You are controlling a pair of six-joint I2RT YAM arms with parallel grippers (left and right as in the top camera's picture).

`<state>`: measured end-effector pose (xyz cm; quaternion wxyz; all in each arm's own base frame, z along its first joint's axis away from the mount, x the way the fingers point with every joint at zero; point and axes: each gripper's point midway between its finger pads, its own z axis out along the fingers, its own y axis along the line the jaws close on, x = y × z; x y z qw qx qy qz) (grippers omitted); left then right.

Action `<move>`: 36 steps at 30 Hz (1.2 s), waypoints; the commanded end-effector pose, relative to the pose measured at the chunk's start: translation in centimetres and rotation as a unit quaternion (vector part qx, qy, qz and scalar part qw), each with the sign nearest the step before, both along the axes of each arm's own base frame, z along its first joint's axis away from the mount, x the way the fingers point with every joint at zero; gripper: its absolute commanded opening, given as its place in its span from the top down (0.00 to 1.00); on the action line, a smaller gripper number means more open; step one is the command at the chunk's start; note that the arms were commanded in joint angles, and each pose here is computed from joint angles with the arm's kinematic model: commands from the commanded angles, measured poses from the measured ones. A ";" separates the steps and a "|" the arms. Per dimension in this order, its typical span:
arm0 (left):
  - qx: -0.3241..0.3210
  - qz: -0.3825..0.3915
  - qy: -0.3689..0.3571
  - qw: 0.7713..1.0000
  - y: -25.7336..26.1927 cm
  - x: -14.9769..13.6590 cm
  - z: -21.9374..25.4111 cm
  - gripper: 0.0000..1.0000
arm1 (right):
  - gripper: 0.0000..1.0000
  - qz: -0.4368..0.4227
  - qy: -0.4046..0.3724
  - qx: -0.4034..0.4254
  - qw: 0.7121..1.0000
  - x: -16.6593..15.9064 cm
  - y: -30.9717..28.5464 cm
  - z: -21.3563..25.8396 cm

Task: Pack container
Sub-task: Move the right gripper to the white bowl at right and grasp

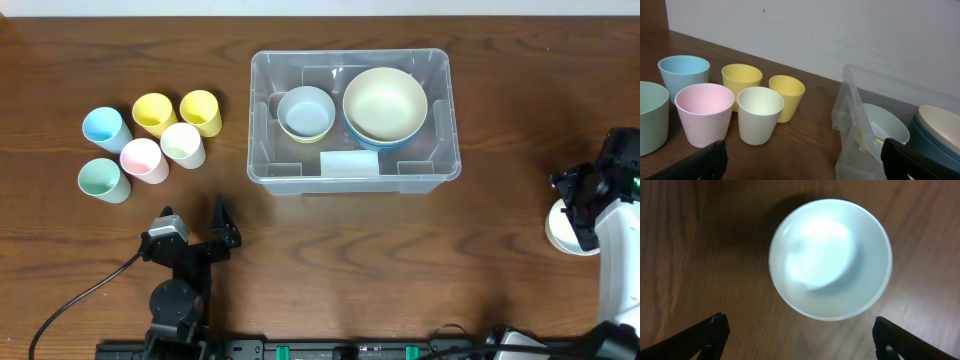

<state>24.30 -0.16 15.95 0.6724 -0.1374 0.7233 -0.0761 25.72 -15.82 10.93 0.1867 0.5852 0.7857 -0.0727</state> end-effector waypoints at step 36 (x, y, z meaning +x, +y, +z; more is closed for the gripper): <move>0.013 0.007 0.024 1.000 0.3 0.0 -1.7 0.02 | 0.64 0.021 0.086 0.038 0.995 1.7 -0.7 -10.2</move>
